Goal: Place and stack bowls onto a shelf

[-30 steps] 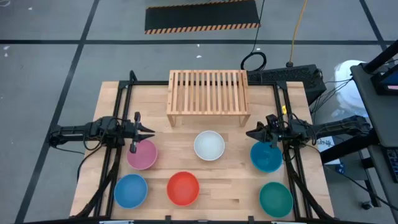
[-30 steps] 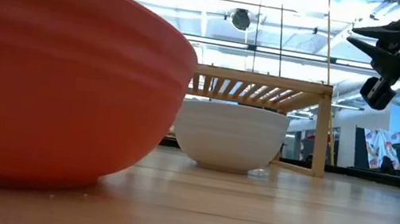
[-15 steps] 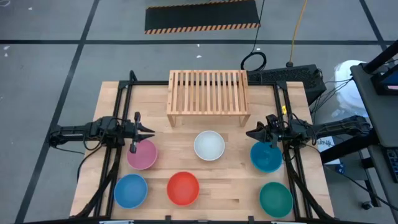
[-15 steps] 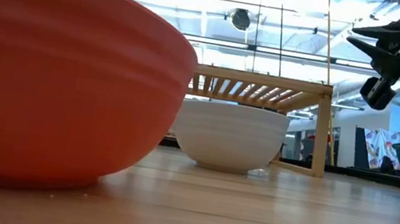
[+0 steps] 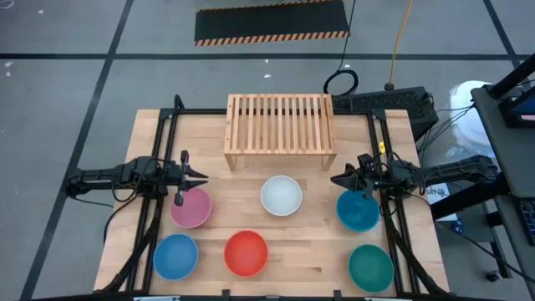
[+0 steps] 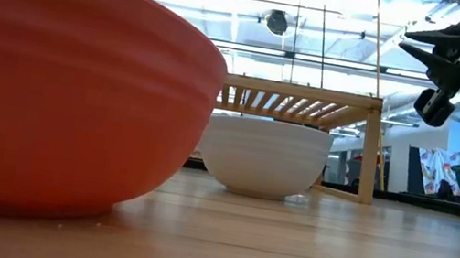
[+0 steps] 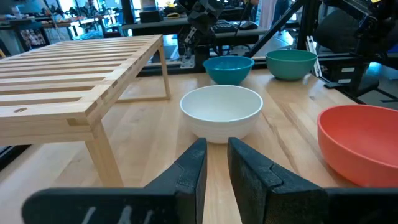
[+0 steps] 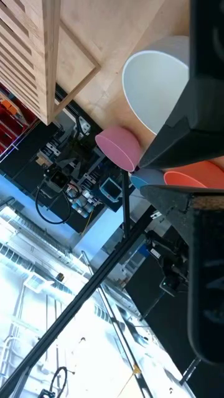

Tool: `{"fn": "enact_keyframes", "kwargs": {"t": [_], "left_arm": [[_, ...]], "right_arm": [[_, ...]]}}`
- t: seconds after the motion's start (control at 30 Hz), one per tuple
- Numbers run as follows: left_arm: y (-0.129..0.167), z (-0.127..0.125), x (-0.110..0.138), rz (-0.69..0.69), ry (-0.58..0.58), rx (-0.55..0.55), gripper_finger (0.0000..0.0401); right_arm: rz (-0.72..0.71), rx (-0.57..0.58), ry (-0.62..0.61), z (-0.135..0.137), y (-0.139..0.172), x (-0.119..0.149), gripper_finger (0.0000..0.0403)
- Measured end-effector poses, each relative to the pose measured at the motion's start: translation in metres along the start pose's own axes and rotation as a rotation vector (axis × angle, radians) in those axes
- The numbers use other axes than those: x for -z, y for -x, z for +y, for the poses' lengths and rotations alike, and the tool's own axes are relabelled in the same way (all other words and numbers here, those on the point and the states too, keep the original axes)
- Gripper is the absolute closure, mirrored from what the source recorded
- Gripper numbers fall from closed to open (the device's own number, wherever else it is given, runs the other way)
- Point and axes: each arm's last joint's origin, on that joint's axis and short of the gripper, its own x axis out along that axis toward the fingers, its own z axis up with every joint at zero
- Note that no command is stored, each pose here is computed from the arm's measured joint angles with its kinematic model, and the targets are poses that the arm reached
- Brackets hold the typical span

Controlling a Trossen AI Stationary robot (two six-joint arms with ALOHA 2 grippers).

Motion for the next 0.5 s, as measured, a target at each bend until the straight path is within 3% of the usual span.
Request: {"fn": "enact_keyframes", "kwargs": {"t": [0.43, 0.5], "left_arm": [[0.0000, 0.0000, 0.0000, 0.000, 0.000, 0.000, 0.0329], [0.0000, 0.0000, 0.0001, 0.000, 0.000, 0.000, 0.0329]], "right_arm": [[0.001, 0.002, 0.002, -0.0002, 0.0000, 0.0002, 0.0358], [-0.021, 0.024, 0.095, -0.0008, 0.0000, -0.0005, 0.0358]]}}
